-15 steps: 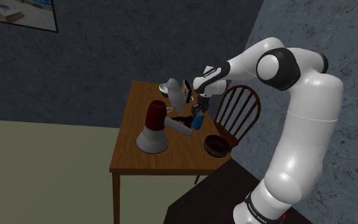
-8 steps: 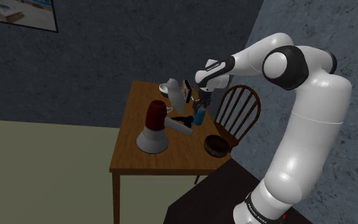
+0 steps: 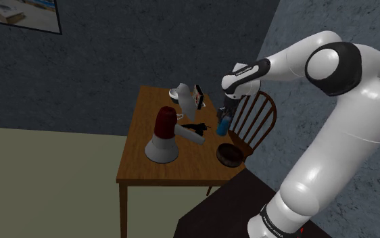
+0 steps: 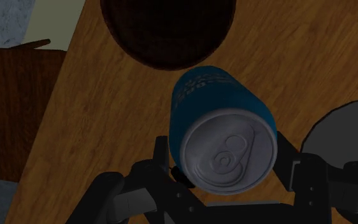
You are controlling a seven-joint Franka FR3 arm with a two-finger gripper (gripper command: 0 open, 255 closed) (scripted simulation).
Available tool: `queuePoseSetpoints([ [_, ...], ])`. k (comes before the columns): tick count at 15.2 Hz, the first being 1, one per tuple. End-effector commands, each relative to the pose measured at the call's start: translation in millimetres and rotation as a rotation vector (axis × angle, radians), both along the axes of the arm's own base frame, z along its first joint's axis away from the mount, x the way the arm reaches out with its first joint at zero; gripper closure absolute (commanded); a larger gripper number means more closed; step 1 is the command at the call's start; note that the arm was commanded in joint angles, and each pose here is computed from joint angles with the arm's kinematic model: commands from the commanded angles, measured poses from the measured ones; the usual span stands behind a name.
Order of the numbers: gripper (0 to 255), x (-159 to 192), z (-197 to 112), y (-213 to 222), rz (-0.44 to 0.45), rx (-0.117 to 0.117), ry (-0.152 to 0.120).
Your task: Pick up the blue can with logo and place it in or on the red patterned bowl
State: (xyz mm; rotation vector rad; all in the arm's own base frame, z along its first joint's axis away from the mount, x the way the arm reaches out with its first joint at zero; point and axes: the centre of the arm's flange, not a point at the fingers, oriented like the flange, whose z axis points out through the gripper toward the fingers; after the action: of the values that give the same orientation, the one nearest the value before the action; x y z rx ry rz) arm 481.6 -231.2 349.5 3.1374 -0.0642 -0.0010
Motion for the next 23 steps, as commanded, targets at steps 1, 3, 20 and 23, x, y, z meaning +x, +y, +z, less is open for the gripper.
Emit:
queuePoseSetpoints([
  [1, 255, -27, 4, -7, 0.001, 0.001, -0.001],
  [3, 255, -52, 9, -14, 0.001, 0.001, -0.001],
  [20, 255, -104, -50, -29, 0.001, 0.001, -0.001],
  [23, 255, -104, -66, -29, 0.001, 0.001, -0.001],
])
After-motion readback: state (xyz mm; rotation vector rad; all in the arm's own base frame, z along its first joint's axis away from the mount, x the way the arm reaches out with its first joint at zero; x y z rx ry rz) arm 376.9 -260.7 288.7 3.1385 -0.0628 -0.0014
